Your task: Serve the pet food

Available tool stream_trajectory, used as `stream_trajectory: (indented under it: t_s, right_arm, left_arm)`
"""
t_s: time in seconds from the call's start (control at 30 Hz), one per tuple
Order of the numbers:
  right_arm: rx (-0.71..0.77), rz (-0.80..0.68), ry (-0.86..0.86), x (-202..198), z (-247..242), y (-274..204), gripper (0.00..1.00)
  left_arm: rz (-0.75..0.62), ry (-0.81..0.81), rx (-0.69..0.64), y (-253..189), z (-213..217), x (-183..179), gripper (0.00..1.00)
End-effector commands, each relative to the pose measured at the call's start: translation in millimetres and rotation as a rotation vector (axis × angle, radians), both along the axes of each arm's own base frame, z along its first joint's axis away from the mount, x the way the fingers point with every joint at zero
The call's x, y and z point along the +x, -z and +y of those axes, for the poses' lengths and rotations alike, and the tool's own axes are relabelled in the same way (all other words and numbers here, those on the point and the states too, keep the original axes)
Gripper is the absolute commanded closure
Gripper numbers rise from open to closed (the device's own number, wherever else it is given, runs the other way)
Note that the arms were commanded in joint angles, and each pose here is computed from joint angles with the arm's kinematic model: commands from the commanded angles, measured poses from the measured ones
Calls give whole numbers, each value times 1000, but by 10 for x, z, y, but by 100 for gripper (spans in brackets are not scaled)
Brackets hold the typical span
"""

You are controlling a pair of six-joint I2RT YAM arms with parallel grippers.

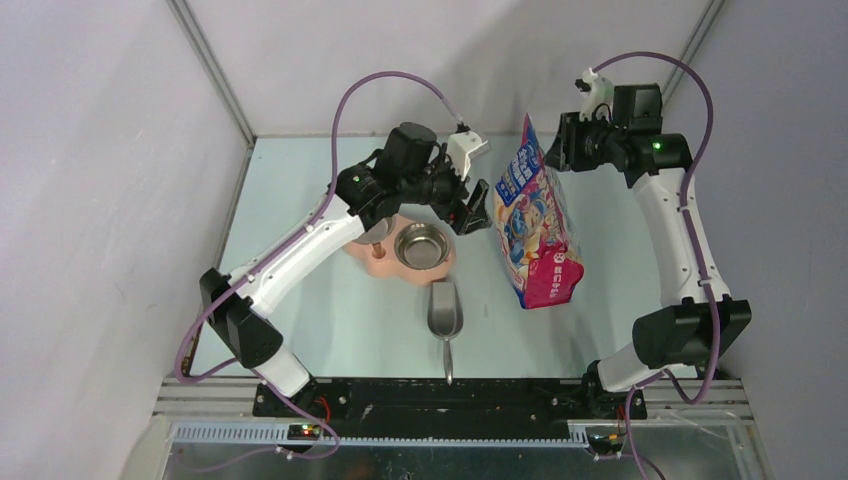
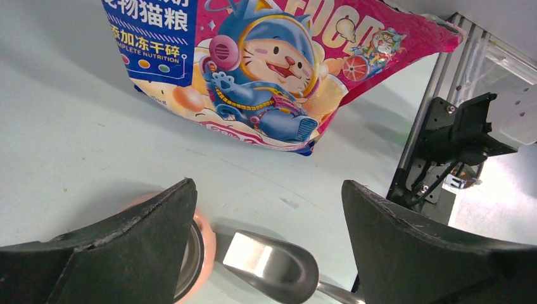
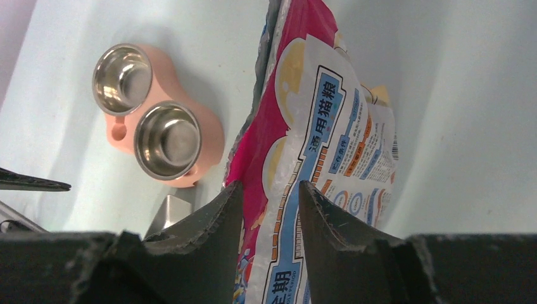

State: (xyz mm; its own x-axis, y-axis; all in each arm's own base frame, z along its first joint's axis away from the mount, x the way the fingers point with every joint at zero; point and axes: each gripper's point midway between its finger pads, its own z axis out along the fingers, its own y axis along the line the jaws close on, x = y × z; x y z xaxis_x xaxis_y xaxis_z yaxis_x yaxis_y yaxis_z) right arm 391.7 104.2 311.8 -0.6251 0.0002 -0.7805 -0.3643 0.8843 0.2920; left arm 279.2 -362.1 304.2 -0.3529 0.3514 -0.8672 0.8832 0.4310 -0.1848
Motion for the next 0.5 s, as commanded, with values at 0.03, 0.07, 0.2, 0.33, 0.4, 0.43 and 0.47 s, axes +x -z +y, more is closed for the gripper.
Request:
stream_trajectory:
  t_s: [0.03,0.07,0.2,0.33,0.4,0.43,0.47]
  right_arm:
    - [-79,-56,9,-19,-39,-82,59]
    - [-77,-59,7,-29,-33,-98,59]
    - [-61,-75,-19,-75,29,-170,59]
    - [-61,-82,-25,-75,59,-188,59]
    - [-55,-85,-33,-72,76,-203,59]
    - [-51,-84,-35,-65,83,-201,59]
    - [-43,-85,-43,-71,100,-214,59]
  left_arm:
    - [-54,10,-22,-161,28,-49,8]
    - [-53,10,-21,-156,27,-47,8]
    - [-52,9,-19,-143,19,-37,8]
    - [-50,8,-19,-142,18,-37,8]
    - [-51,7,-19,-145,23,-39,8]
    - [-52,8,-19,-145,26,-41,8]
    - [-52,8,-17,-138,29,-42,8]
